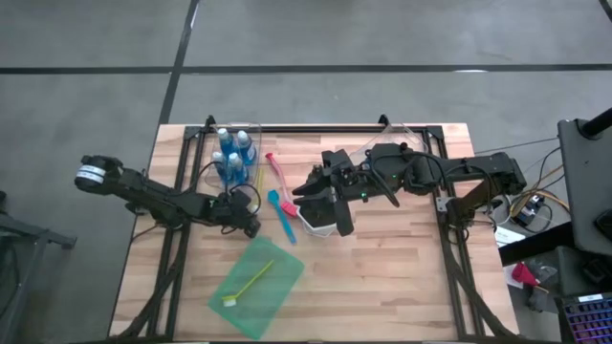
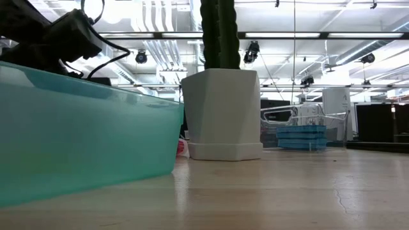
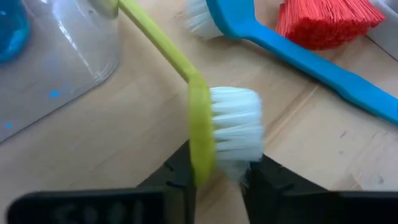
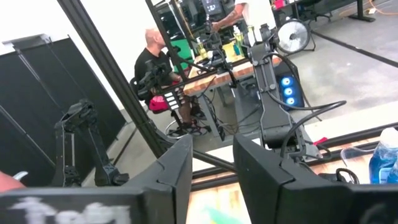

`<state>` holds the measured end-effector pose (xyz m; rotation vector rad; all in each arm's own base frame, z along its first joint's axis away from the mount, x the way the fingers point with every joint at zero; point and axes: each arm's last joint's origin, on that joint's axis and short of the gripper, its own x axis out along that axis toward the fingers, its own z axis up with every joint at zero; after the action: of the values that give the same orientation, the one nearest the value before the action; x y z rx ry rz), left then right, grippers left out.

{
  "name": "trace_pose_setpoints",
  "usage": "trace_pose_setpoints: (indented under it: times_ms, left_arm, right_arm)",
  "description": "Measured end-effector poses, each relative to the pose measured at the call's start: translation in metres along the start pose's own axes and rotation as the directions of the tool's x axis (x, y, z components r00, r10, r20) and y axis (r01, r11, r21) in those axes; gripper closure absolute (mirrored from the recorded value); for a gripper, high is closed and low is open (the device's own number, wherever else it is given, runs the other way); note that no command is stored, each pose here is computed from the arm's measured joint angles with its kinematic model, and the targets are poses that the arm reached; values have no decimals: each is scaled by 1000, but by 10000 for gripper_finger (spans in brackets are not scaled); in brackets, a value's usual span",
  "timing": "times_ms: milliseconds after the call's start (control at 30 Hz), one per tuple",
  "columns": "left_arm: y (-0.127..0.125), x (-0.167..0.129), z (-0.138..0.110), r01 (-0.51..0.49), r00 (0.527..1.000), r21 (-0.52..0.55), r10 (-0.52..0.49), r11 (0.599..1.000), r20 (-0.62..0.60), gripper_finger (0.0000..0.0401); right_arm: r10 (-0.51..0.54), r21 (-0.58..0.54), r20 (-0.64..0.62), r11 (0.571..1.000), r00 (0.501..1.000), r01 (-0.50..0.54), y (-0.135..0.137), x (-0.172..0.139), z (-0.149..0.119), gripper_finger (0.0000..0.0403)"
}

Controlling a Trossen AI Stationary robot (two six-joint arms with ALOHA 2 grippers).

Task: Pick & Place Kitchen Sink Supplies
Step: Put the green dish brush into the green bin

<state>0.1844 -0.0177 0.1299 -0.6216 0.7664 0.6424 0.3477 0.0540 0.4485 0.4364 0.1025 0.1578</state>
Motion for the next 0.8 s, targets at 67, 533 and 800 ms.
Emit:
trace_pose_setpoints:
  times_ms: [67,533,800]
  left_arm:
    - [0,0,0,2,1000,-3,-2,1000,-2,331]
    - [-10,-8,6,104,994,-18,-105,994,-41,376]
    - [-20,-31,22,154,988,30,-153,988,-26,376]
  right_arm:
    - [0,0,0,1000,1000,0,0,0,0,294]
    - [0,3,-1,1000,1000,0,0,0,0,284]
    - [0,3,-2,1000,1000,0,0,0,0,285]
